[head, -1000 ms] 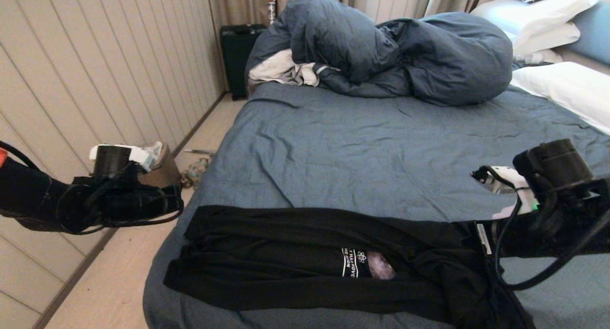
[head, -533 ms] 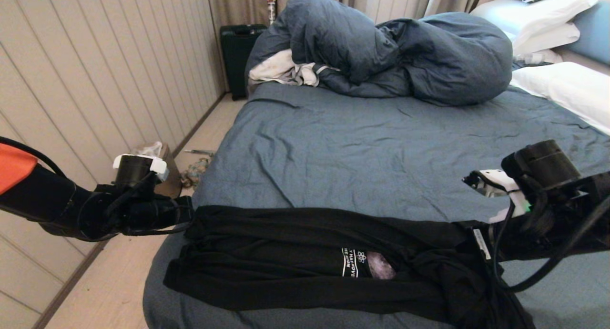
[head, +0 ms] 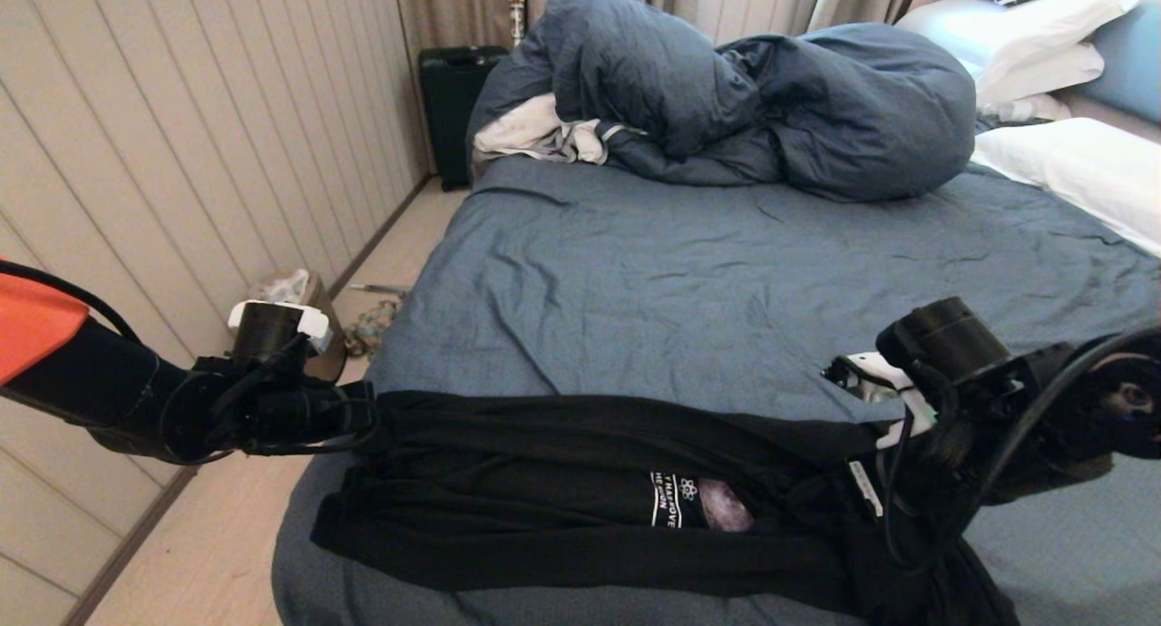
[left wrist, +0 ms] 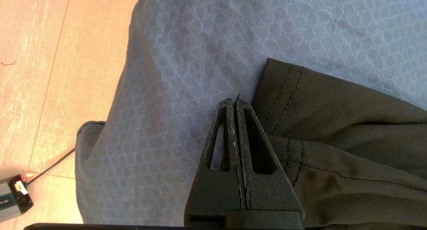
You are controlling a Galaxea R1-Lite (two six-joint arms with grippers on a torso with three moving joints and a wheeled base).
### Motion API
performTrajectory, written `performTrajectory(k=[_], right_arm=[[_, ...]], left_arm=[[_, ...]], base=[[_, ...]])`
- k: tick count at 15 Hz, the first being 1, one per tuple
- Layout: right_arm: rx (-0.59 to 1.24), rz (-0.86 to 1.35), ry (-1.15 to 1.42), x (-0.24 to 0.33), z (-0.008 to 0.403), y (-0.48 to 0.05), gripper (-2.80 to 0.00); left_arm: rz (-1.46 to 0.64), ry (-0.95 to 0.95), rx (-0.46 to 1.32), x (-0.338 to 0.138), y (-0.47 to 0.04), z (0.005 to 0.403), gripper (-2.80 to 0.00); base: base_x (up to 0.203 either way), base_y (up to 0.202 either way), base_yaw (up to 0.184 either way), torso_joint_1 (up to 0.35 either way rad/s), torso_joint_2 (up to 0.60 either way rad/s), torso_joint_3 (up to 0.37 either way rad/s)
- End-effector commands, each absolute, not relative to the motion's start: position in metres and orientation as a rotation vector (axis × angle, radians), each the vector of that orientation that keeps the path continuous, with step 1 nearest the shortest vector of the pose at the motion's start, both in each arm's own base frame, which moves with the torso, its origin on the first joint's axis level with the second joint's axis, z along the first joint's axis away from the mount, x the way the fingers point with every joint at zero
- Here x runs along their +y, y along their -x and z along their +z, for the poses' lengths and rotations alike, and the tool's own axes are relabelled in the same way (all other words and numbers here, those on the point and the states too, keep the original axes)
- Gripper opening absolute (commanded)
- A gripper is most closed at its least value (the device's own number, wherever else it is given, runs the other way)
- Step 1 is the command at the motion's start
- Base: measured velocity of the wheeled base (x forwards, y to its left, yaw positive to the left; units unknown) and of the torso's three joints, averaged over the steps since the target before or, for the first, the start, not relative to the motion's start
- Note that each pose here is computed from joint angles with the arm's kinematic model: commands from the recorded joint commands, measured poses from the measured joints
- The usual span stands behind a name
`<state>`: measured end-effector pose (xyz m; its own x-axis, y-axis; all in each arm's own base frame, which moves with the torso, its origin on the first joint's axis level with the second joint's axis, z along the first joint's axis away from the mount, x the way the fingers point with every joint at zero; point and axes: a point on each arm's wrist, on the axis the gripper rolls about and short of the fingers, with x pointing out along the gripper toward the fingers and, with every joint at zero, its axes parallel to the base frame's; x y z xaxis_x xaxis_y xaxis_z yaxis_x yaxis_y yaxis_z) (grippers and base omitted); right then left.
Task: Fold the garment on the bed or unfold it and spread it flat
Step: Fold the black T-shirt
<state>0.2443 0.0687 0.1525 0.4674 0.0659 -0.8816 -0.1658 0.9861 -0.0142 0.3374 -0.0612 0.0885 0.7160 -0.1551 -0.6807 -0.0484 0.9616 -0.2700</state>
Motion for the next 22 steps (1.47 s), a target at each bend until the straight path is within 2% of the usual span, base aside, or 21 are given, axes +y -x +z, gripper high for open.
performTrajectory(k=[1, 2, 11, 14, 16, 22], right_arm=[[1.117, 0.14, 0.108, 0.071, 0.142, -0.249, 0.0], [1.125, 0.136, 0.106, 0.072, 0.139, -0.251, -2.8], [1.094, 0.11, 0.124, 0.073, 0.145, -0.253, -2.8], [1.014, 0.179, 0.111, 0.088, 0.169, -0.237, -2.8], [1.025, 0.255, 0.139, 0.106, 0.174, -0.221, -2.8], [1.079, 0.285, 0.172, 0.123, 0.162, -0.229, -2.8]], left_arm=[[-0.059, 0.281, 0.774, -0.061, -0.337, 0.087, -2.8], [-0.06, 0.28, 0.776, -0.062, -0.337, 0.087, -2.8], [-0.07, 0.274, 0.786, -0.066, -0.337, 0.084, -2.8], [-0.069, 0.272, 0.786, -0.066, -0.337, 0.083, -2.8], [-0.07, 0.27, 0.789, -0.066, -0.337, 0.083, -2.8], [-0.071, 0.268, 0.796, -0.067, -0.337, 0.08, -2.8]], base=[[0.0, 0.0, 0.0, 0.0, 0.0, 0.0], [0.0, 0.0, 0.0, 0.0, 0.0, 0.0], [0.0, 0.0, 0.0, 0.0, 0.0, 0.0], [0.0, 0.0, 0.0, 0.0, 0.0, 0.0], [0.0, 0.0, 0.0, 0.0, 0.0, 0.0], [0.0, 0.0, 0.0, 0.0, 0.0, 0.0]])
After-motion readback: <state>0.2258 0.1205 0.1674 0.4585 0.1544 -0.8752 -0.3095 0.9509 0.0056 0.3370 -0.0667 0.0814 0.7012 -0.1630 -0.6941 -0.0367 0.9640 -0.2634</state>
